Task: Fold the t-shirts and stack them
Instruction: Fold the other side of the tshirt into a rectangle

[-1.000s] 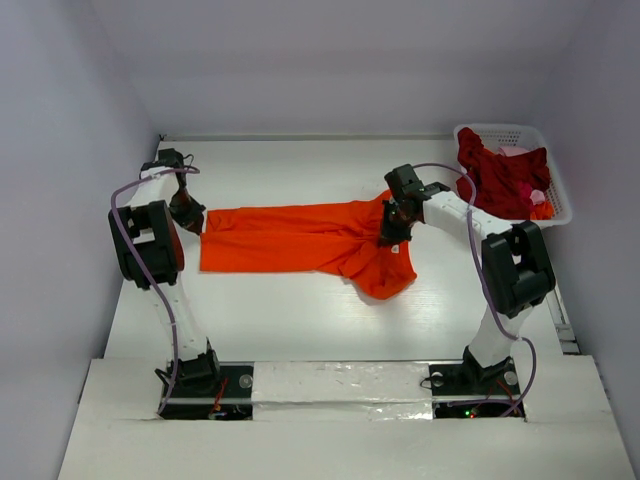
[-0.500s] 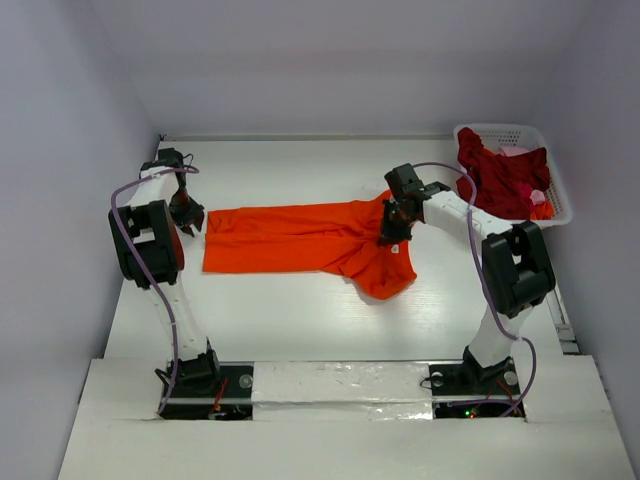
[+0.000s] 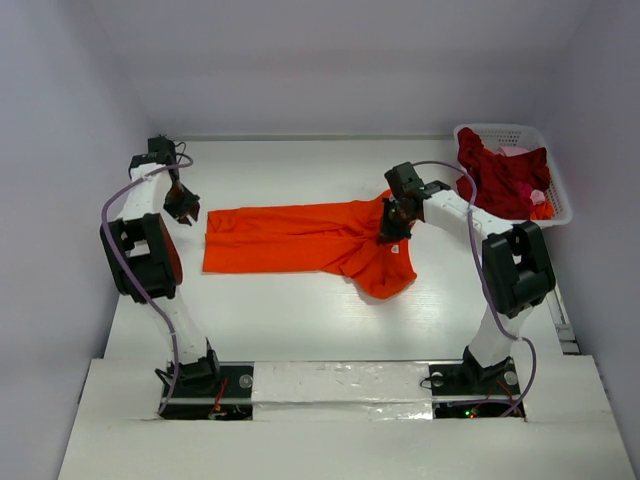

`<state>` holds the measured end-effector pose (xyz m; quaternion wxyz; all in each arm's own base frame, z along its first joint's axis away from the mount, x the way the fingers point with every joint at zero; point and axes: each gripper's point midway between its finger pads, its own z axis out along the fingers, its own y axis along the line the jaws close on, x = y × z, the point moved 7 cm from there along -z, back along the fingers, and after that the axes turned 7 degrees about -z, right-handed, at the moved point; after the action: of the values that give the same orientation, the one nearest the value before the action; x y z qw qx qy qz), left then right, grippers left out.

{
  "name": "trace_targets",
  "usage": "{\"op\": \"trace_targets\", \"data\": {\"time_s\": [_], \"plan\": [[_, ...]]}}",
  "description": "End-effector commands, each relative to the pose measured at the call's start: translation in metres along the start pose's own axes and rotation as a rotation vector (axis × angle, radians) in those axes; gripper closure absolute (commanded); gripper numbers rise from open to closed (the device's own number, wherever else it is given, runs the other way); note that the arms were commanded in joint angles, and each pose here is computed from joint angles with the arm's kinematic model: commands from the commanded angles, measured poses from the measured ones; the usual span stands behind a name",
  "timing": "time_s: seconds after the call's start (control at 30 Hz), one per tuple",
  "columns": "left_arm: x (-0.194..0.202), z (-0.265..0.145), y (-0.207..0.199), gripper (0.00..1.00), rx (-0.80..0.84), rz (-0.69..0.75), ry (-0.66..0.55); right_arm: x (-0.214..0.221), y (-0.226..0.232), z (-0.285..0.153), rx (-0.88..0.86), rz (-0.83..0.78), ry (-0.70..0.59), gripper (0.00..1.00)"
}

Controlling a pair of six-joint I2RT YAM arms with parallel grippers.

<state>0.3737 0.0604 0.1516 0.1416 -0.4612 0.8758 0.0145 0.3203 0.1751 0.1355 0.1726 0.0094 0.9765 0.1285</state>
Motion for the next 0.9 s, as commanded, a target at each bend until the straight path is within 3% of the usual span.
{"op": "trace_targets", "data": {"time_s": [0.0, 0.17, 0.6, 0.87], "plan": [[0.005, -0.035, 0.005, 0.82, 0.066, 0.016, -0.017, -0.019, 0.008, -0.011, -0.041, -0.004, -0.07, 1.0], [0.02, -0.024, 0.014, 0.77, 0.068, 0.018, 0.016, -0.019, 0.008, -0.011, -0.041, -0.005, -0.068, 1.0], [0.051, -0.016, 0.004, 0.78, 0.154, 0.062, 0.147, -0.021, 0.009, -0.011, -0.044, -0.004, -0.07, 1.0], [0.061, 0.018, 0.004, 0.8, 0.11, 0.057, 0.19, -0.024, 0.01, -0.015, -0.04, -0.007, -0.077, 1.0]]}}
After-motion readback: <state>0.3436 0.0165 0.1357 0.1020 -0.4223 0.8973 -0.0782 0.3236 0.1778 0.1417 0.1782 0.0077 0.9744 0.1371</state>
